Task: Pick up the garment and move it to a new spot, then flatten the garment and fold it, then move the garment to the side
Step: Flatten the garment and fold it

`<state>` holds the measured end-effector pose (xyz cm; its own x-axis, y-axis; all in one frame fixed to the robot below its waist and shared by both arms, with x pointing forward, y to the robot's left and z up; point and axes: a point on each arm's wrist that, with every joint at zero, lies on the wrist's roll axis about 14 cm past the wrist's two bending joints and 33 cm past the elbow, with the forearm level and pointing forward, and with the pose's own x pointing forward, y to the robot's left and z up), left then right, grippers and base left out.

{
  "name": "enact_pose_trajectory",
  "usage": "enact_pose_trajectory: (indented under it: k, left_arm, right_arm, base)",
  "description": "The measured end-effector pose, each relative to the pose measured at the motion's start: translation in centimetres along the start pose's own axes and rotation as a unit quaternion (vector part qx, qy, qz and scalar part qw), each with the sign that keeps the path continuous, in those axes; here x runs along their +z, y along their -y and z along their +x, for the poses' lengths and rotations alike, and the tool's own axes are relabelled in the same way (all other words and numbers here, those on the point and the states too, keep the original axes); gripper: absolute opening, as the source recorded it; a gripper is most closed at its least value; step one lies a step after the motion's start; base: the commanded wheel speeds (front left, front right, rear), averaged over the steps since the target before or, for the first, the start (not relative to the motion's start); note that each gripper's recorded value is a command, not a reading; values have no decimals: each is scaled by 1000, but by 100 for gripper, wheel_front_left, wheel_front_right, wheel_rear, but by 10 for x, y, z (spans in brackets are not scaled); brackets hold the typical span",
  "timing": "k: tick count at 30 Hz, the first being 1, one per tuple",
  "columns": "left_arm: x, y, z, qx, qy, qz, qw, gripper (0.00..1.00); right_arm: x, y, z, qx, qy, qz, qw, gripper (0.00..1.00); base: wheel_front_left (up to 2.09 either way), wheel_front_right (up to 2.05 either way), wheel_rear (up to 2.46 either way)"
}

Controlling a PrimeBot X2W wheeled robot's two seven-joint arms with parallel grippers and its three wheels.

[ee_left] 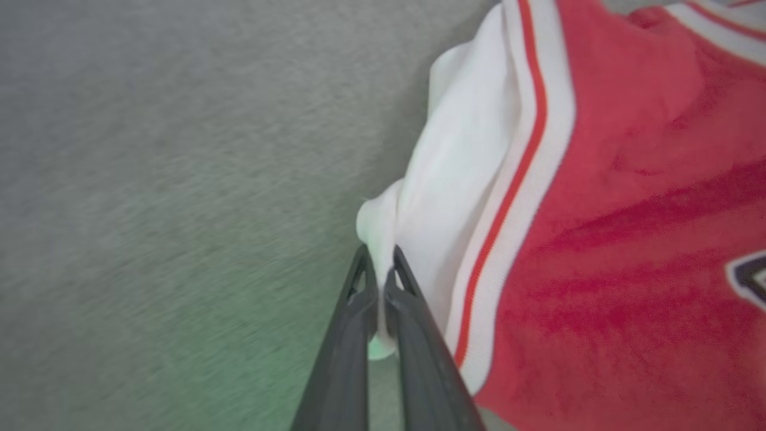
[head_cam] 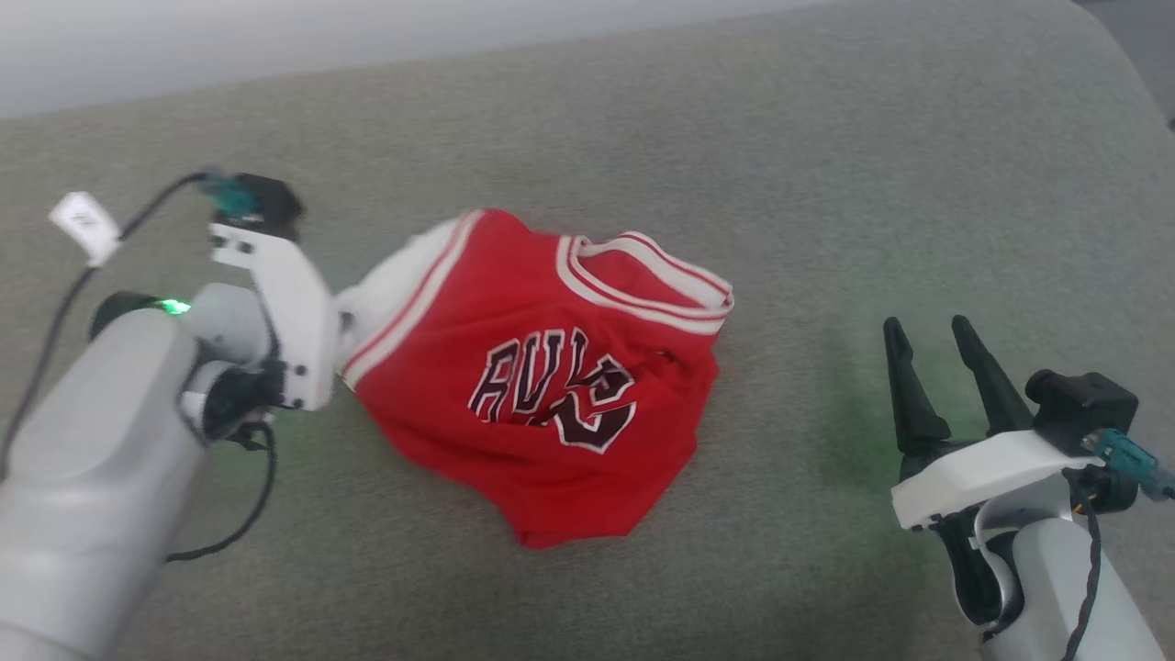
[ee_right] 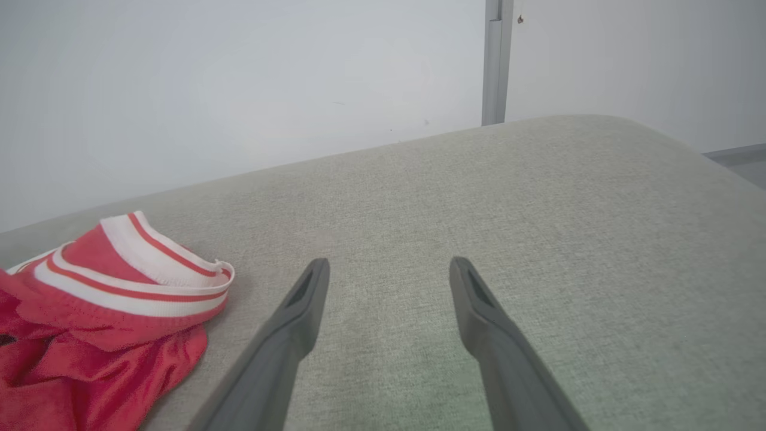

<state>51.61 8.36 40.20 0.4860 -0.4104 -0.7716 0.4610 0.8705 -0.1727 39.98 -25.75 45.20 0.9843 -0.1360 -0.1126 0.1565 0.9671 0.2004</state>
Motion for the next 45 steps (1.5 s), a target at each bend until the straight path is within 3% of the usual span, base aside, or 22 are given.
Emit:
enact_pose_trajectory:
  k: [7,14,26,27,28,29,30,37,45]
  left_arm:
    - [2,-43,-46,53,76,-52,994,0]
    - [-46,-95,-93,136,82,-121,980,0]
    - [-119,-108,-103,168,36,-200,965,0]
    - [-121,-107,-103,167,36,-202,964,20]
    - [-121,-107,-104,167,40,-199,965,47]
    - [-120,-107,-105,167,45,-199,965,92]
    - [-118,-107,-106,165,52,-199,965,100]
    - [-90,-105,-131,168,148,-173,959,100]
    - [-69,-102,-177,196,289,-123,929,100]
  right_arm:
    - [0,-10,5,15,1,3,1000,100]
    - [2,-33,13,46,1,4,999,100]
    - [4,-48,18,67,-6,2,998,100]
    - [4,-48,17,68,-6,2,998,100]
    - [5,-49,16,70,-6,2,998,100]
    - [5,-50,15,71,-6,1,997,100]
    - [4,-51,14,73,-8,0,997,100]
    - [7,-63,6,96,-15,-1,995,100]
    - [3,-96,3,148,-49,5,988,100]
  base:
    - [0,0,0]
    - [0,0,0]
    - [0,0,0]
    - [0,0,0]
    - [0,0,0]
    - [0,0,0]
    - [0,0,0]
    - [0,0,0]
    - [0,0,0]
